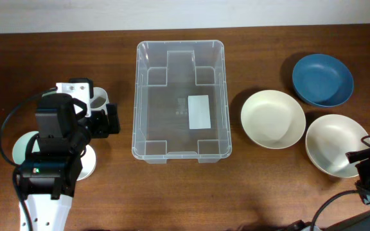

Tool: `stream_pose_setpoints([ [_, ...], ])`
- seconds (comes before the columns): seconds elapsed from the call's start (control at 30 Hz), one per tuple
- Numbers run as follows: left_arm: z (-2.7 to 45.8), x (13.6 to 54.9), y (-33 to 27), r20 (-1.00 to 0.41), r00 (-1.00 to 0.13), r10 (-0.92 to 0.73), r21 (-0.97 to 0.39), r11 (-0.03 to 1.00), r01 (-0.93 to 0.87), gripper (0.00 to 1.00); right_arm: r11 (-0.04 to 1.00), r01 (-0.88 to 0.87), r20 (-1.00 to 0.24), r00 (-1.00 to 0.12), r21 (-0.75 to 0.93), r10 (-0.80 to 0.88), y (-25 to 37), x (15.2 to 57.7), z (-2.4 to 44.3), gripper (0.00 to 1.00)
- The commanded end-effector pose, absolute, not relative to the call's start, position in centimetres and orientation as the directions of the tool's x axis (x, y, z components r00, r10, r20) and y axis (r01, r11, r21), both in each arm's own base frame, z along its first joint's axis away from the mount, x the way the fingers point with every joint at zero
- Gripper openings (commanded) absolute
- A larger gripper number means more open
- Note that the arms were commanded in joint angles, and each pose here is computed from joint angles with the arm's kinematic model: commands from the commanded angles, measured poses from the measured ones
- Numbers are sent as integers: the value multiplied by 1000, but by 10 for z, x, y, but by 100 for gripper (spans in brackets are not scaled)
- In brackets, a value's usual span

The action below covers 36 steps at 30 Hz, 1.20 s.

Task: Pack container
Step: 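Move the right gripper to the rim of the right cream bowl and grasp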

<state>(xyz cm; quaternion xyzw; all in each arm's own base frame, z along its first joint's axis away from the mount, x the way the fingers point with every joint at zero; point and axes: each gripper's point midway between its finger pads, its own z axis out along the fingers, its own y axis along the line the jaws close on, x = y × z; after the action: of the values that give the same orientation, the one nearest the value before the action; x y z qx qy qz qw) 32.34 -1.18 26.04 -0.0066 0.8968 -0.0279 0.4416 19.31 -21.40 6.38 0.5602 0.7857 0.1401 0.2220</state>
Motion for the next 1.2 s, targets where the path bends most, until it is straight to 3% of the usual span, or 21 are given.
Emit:
stream_pose_setpoints([
  [0.0,268,325,-11,-803,-594,-45,-63,998,9,100,301,834,-159,-256,462,954,-218,192,49,99],
  [0.43,268,325,-11,-803,-595,-45,-63,998,9,100,314,798,-102,-306,514,946,-217,217,10,99],
  [0.6,268,325,-11,-803,-595,-45,-63,998,9,100,337,789,-96,-337,514,936,-211,225,6,84],
  [0.73,268,325,-11,-803,-595,-45,-63,998,9,100,339,788,-95,-340,514,936,-210,225,6,66],
  [1.03,268,326,-11,-803,-594,-45,-63,998,9,100,338,788,-94,-340,514,936,-210,225,6,41],
  [1.17,268,326,-11,-803,-594,-45,-63,998,9,100,337,789,-91,-340,513,936,-209,225,6,35],
])
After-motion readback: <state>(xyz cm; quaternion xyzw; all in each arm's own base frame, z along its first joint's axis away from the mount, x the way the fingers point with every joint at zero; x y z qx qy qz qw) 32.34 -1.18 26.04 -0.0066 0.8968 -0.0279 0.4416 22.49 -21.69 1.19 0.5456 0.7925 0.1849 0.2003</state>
